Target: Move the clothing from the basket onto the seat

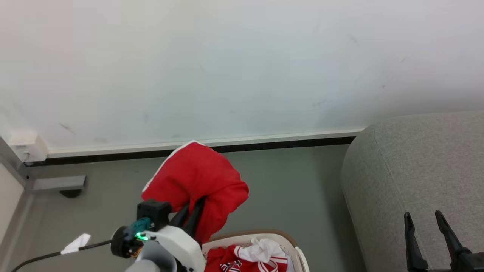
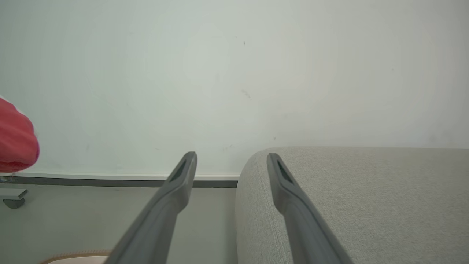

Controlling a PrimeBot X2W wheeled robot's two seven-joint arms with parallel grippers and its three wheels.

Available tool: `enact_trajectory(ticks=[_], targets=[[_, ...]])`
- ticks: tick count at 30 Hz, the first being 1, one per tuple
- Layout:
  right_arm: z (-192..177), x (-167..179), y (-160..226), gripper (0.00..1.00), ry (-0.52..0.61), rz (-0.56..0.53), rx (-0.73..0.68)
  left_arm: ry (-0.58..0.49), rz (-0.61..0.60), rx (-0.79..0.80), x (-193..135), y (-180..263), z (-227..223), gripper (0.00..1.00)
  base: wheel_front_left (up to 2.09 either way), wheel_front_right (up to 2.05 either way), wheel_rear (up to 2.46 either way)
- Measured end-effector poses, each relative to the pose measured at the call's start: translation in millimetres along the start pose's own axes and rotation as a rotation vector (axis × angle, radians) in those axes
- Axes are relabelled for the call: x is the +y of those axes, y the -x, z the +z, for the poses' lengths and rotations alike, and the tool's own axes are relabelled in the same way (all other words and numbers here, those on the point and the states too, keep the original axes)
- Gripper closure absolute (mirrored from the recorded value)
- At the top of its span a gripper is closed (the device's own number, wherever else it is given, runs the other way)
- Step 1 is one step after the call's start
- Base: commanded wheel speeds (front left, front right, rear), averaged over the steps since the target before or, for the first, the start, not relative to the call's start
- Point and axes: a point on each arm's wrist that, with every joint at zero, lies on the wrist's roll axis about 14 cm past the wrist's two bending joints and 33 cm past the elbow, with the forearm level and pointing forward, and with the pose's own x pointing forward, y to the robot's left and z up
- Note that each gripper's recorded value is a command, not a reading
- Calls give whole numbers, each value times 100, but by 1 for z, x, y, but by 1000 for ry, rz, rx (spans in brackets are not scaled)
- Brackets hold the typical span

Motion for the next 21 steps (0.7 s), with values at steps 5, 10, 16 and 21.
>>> enact_trajectory(ticks=[5, 10, 16, 21], targets=[[2, 4, 6, 0, -3, 13, -7, -19, 39, -91, 9, 8, 34, 100, 0, 0, 0], [6, 9, 10, 0, -2, 27, -21, -31, 26, -155, 3, 13, 60, 100, 0, 0, 0], [11, 14, 12, 0, 7, 44, -35, -42, 5, -194, -5, 20, 81, 100, 0, 0, 0], [12, 22, 11, 0, 23, 71, -40, -44, -6, -206, -10, 23, 88, 100, 0, 0, 0]])
